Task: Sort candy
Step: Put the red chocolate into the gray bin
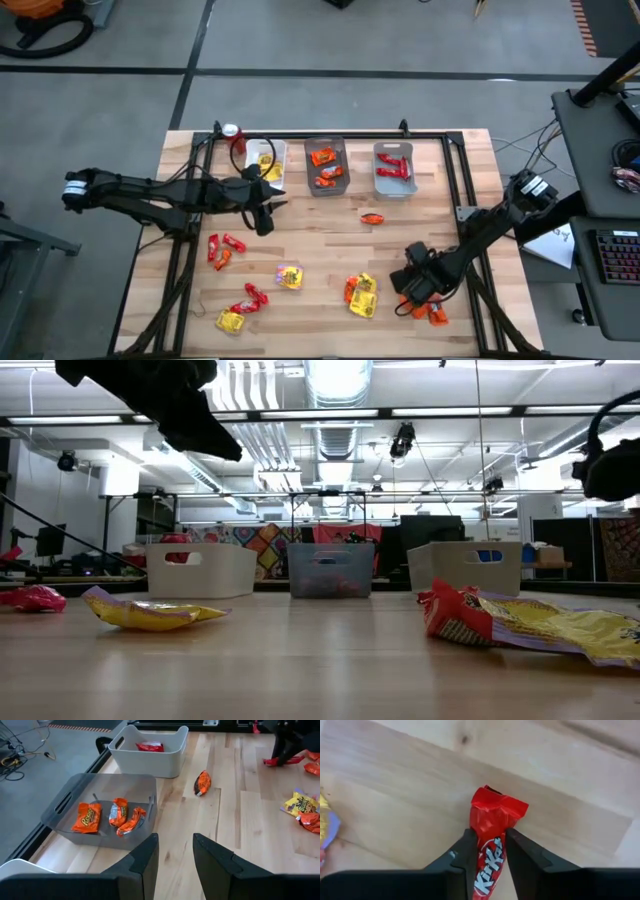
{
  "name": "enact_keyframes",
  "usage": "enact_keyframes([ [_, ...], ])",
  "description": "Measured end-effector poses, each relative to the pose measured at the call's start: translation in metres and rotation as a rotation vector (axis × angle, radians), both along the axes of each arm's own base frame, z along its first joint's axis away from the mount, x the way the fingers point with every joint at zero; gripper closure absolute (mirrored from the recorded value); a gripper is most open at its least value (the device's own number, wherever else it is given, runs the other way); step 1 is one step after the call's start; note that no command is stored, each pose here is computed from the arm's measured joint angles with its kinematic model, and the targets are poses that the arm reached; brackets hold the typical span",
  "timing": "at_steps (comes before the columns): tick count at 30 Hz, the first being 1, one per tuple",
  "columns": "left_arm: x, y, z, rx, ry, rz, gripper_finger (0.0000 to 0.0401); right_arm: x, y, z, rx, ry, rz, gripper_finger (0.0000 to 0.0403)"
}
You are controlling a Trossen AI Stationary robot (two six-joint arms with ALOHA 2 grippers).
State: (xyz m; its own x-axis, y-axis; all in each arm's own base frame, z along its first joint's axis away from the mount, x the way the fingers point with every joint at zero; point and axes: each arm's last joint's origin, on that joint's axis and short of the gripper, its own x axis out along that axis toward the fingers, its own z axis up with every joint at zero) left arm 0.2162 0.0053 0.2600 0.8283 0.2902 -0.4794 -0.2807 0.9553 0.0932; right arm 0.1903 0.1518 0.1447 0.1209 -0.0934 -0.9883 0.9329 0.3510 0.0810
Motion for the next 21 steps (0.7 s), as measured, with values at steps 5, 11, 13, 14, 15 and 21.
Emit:
enact_keyframes([
  [5,0.001,0.0,0.001,-0.016,-0.018,0.008,0.0296,-0.002,-0.01,0.015,-0.03,-0.039,0.041,0.0335],
  [11,0.002,-0.001,-0.001,-0.053,-0.026,0.024,0.0296,-0.002,-0.025,0.044,-0.138,-0.239,0.103,0.0348],
  [13,0.005,-0.001,-0.002,-0.063,-0.035,0.028,0.0296,-0.002,-0.033,0.055,-0.199,-0.314,0.121,0.0351],
  [14,0.007,-0.001,-0.003,-0.066,-0.034,0.028,0.0296,-0.002,-0.037,0.06,-0.233,-0.349,0.129,0.0351],
  [15,0.009,-0.002,-0.004,-0.068,-0.037,0.026,0.0296,-0.002,-0.041,0.065,-0.273,-0.379,0.14,0.0351],
  [21,0.02,-0.007,-0.012,-0.078,-0.034,0.011,0.0296,0.003,-0.076,0.087,-0.489,-0.451,0.158,0.0351],
])
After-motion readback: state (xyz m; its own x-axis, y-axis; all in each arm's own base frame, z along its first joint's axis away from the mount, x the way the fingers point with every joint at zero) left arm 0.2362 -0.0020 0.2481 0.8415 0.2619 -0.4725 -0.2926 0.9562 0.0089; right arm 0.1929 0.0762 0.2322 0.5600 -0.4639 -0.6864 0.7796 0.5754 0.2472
